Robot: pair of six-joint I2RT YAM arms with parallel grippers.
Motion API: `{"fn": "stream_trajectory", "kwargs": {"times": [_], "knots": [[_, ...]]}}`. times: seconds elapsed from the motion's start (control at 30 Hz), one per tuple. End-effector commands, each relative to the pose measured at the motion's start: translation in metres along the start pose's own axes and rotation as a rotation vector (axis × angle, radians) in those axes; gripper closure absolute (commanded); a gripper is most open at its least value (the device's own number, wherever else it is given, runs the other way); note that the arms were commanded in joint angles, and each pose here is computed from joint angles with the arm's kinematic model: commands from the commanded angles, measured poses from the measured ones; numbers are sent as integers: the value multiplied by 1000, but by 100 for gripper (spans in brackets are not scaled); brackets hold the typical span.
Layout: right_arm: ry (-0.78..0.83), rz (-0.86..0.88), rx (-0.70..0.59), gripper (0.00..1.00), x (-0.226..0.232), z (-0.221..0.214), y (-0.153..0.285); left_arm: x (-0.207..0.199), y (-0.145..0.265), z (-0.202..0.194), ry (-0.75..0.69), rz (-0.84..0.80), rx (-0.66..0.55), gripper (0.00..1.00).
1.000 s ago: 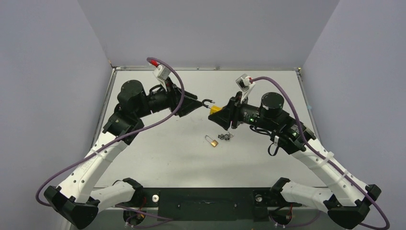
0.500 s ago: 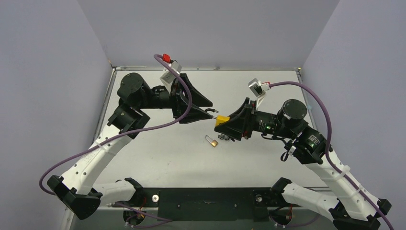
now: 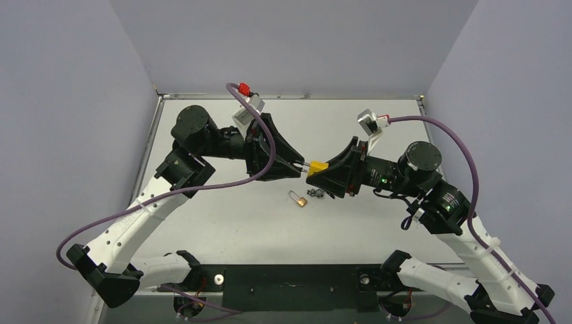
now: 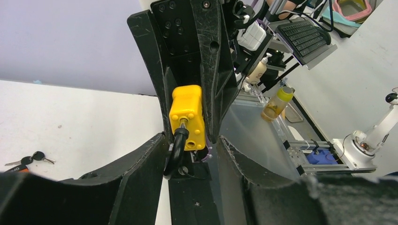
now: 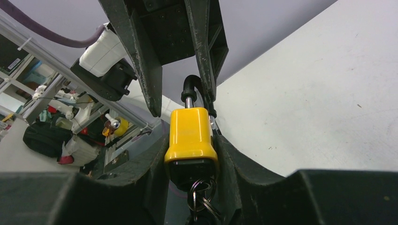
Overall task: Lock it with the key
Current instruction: Lock the lock.
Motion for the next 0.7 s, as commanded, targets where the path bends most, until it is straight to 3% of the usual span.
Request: {"fn": "stream_trajectory", "kwargs": {"times": [0.0,0.33,0.67], "knots": [[83,4,-133,100,17,38,12,-24,3,7,-65,-39,-4,61],[94,-37,-146,100,12,40,15,-32,4,10,-75,-20,-25,78],[97,-70,-158,100,8,42,16,-31,6,12,-65,14,-35,81]]}}
Point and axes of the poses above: each gripper's point midway between its finger pads, its own y axis back along the fingers, its own x axis along the line the jaws close on, z = x × y, the point moved 2 cm from there along y, back along the fingers, and after that the axes turned 7 degrees about y, right-handed, at the moved point
